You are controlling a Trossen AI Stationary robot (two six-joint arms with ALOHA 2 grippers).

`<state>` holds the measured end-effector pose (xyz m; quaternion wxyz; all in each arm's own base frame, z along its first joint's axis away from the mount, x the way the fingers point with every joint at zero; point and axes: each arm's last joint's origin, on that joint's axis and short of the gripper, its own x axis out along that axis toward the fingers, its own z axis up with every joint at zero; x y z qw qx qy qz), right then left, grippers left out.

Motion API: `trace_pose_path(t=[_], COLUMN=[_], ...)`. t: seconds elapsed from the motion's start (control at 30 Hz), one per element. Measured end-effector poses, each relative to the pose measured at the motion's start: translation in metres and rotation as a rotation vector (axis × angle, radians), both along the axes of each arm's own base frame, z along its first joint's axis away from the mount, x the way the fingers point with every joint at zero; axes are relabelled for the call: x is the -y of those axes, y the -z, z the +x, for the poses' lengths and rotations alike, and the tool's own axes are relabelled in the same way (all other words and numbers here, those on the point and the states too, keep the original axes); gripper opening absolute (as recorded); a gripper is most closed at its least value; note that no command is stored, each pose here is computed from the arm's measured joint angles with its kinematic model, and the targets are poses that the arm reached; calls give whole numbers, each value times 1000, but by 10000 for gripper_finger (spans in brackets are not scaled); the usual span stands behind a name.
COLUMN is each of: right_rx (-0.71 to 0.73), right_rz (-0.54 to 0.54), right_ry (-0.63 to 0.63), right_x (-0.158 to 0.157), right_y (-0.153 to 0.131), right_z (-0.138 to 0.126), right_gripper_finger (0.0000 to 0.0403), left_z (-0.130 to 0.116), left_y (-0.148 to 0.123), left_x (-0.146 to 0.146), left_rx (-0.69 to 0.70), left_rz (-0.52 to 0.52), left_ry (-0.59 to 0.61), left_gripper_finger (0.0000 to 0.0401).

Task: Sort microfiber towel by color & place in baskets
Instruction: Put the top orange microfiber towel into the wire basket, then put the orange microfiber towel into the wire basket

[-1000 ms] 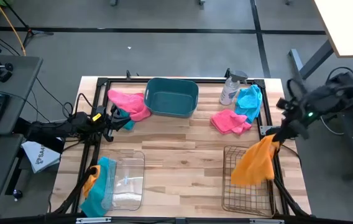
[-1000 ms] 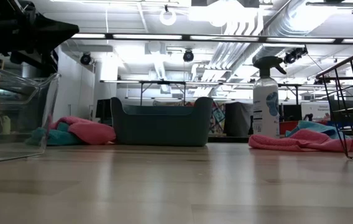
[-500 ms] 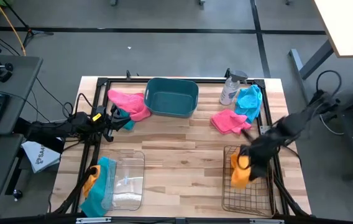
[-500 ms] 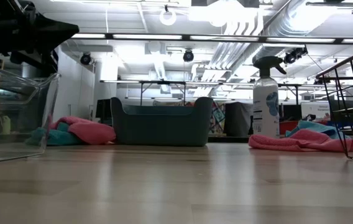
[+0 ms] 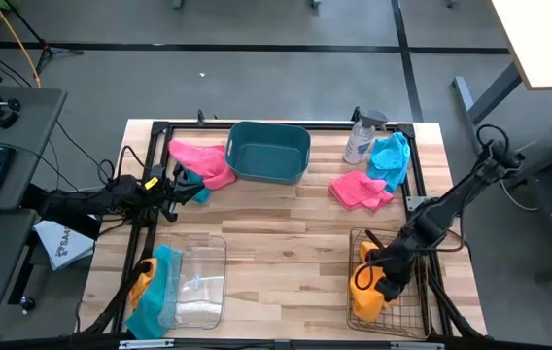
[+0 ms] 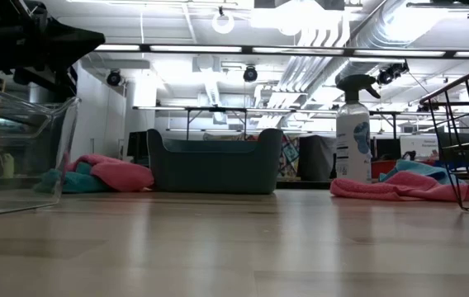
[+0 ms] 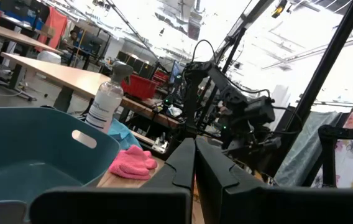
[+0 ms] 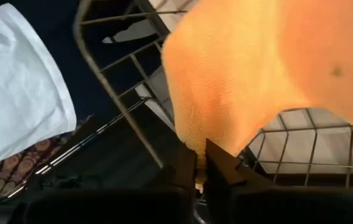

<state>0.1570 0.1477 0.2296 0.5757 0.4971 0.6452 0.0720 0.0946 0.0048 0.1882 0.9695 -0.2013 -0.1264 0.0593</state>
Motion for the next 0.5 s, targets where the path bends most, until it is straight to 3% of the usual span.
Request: trace_pose_path(t=[0.5], right_rx=[85], right_rz=[95], right_ry=[-125], right_x=[7], right_y=[-45], right_z=[12], right_gripper_finger=[218], left_z=[0], left_y=[0], left_x=[0], left_rx=[0], left_rz=[0], left_ry=[0], left_gripper_finger=[0])
